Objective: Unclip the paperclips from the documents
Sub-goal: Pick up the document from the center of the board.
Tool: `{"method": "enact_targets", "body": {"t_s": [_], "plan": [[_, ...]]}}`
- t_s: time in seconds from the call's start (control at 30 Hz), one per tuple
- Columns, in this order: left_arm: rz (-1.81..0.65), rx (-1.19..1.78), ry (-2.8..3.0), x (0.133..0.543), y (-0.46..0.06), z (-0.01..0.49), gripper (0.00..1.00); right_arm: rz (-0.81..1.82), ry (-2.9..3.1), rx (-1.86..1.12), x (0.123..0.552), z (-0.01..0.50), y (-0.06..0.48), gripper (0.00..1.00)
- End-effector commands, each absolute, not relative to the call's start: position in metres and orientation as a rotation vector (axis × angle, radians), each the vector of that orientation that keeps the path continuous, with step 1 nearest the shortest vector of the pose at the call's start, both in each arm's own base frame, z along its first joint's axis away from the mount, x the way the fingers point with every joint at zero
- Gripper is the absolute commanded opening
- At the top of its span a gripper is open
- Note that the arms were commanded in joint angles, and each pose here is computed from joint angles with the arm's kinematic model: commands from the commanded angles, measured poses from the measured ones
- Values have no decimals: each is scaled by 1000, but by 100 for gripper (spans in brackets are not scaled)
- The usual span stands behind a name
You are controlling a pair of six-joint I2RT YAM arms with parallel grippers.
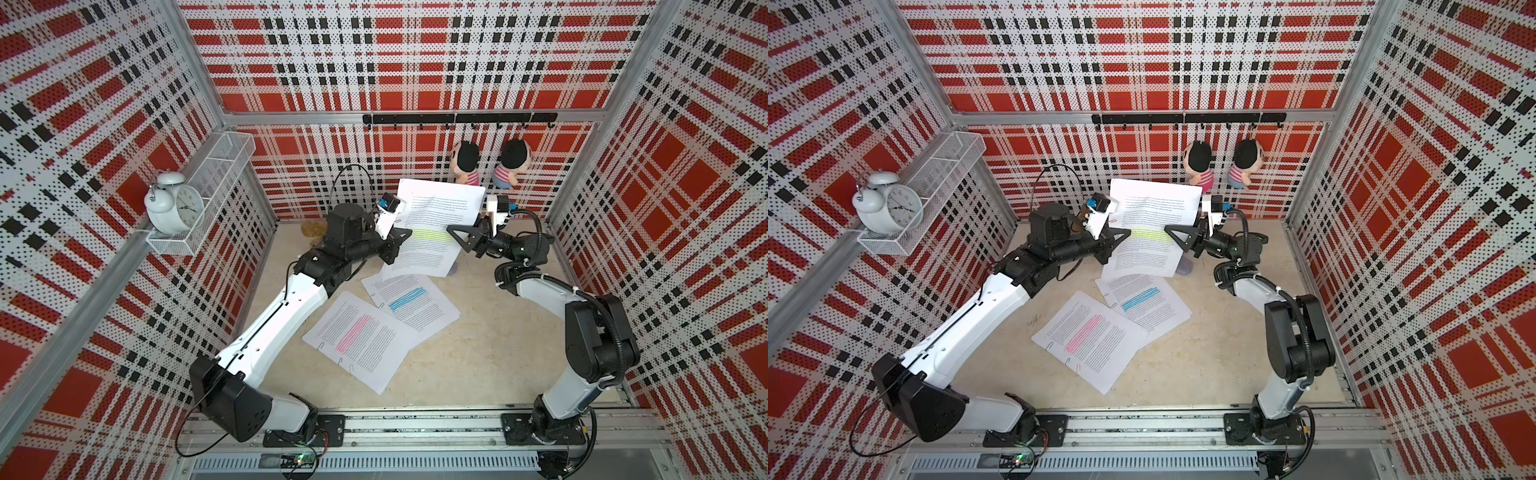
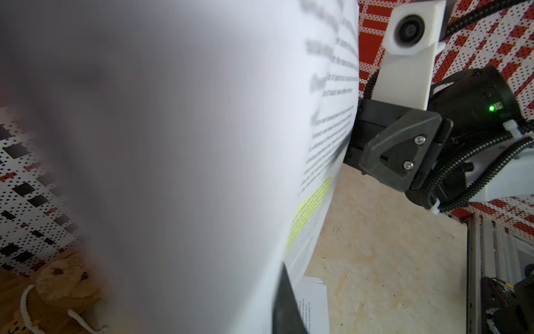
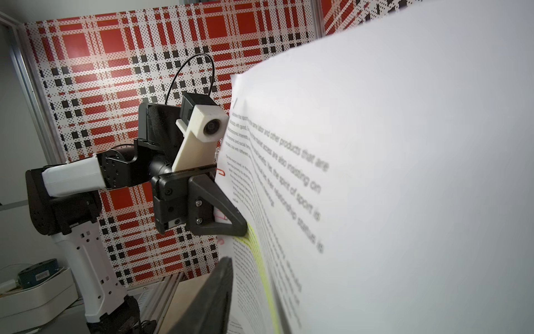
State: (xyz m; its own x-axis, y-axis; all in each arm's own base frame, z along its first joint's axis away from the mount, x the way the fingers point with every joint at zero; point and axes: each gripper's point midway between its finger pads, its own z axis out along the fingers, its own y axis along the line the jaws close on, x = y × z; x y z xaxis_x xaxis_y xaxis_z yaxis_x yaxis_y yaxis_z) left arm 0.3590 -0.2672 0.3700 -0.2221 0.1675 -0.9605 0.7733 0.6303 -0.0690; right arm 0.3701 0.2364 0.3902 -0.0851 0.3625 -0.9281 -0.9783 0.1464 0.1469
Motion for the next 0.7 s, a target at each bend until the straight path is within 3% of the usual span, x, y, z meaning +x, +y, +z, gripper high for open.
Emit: {"method": "enact_targets", "body": {"t_s": [0.0,0.1,0.17,0.33,0.43,0.6,0.67], "plan": [[-686,769,1696,355,-263,379,0,1332,1087,-791,368,393,237,34],[-690,765,1696,355,-262,377,0,1359,1118,-796,370,388,239,19],[-695,765,1697,355,-261,376,0,1376,1118,-801,369,387,240,14],[-697,761,1693,355,-258,377,0,1388,1118,-802,368,386,240,15],[-698,755,1687,356,-254,380,0,1386,1124,-795,370,386,238,33],[-694,741,1684,360,-247,383,0,1385,1131,-788,373,387,233,32],[-696,743,1684,360,-247,383,0,1390,1129,-788,373,387,232,24]]}}
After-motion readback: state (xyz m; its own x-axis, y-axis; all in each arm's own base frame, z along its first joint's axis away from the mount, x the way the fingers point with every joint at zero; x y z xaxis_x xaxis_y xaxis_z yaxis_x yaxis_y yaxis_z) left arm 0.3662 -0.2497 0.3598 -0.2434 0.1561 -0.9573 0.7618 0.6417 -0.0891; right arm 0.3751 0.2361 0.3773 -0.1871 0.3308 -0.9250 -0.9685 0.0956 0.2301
